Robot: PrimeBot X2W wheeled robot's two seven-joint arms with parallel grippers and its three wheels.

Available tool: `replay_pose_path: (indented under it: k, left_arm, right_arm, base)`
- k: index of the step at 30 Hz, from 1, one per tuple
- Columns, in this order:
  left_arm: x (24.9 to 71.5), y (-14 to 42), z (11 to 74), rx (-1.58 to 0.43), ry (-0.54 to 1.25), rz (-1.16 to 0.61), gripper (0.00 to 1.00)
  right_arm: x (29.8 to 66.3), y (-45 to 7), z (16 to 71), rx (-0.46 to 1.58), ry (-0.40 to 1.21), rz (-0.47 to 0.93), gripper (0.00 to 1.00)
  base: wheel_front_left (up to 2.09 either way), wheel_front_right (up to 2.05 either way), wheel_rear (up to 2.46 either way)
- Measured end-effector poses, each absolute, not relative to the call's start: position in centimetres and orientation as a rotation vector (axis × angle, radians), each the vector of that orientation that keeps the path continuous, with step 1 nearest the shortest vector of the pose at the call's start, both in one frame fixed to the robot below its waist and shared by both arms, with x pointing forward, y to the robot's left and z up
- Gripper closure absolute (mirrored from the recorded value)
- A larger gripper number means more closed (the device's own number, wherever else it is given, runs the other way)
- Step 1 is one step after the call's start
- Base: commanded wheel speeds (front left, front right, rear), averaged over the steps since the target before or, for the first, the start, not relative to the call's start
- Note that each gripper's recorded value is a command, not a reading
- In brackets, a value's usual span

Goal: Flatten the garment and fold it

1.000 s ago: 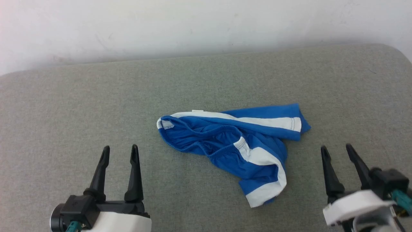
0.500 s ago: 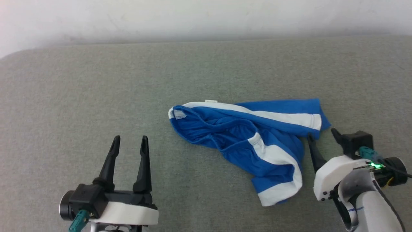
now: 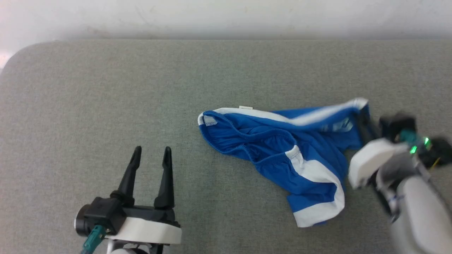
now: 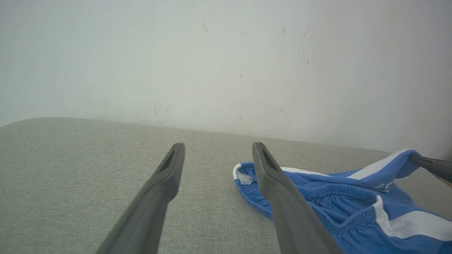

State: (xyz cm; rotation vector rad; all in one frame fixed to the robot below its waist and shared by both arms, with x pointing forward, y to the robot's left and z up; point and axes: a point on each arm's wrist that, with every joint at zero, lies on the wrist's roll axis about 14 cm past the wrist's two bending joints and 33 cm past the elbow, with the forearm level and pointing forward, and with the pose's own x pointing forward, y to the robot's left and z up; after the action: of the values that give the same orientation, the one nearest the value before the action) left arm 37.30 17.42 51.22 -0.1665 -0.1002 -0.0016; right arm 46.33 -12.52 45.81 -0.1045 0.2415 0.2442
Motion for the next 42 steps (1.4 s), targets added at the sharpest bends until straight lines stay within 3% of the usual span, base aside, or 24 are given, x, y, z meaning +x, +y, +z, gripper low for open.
replay_pose_path:
  k: [9,14,15,16,17,24,33,37,42]
  left_arm:
    - [38.9,17.1,51.0,-0.190,-0.097,-0.004,0.00]
    - [39.7,17.9,50.3,-0.193,-0.081,0.018,0.00]
    - [39.8,18.0,50.1,-0.192,-0.076,0.022,0.00]
    - [39.9,18.1,49.9,-0.189,-0.071,0.025,0.00]
    - [40.1,18.2,49.7,-0.186,-0.065,0.029,0.00]
    - [40.8,18.8,48.2,-0.181,-0.027,0.051,0.00]
    - [41.0,17.8,48.9,-0.188,-0.047,0.018,0.00]
    - [40.9,17.1,49.8,-0.191,-0.073,-0.004,0.00]
    - [40.2,16.7,50.2,-0.193,-0.079,-0.014,0.00]
  right_arm:
    - [56.3,-12.3,55.8,-0.399,0.019,0.307,1.00]
    - [60.8,-11.4,56.8,-0.466,-0.004,0.319,1.00]
    - [61.4,-11.1,56.4,-0.468,0.005,0.325,0.85]
    - [62.1,-10.9,55.7,-0.472,0.020,0.328,0.32]
    - [62.6,-10.8,54.9,-0.475,0.039,0.330,0.00]
    - [63.1,-8.4,46.7,-0.400,0.228,0.393,0.00]
    - [61.3,-8.4,49.0,-0.170,0.161,0.381,0.00]
    - [58.3,-9.9,48.8,-0.069,0.205,0.363,0.00]
    - [52.3,-11.1,44.8,-0.041,0.415,0.392,0.00]
  base:
    - [0.00,0.00,0.00]
    - [0.00,0.00,0.00]
    - [0.00,0.00,0.00]
    - [0.00,0.00,0.00]
    - [0.00,0.00,0.00]
    - [0.00,0.00,0.00]
    - [0.00,0.00,0.00]
    - [0.00,0.00,0.00]
    - [0.00,0.00,0.00]
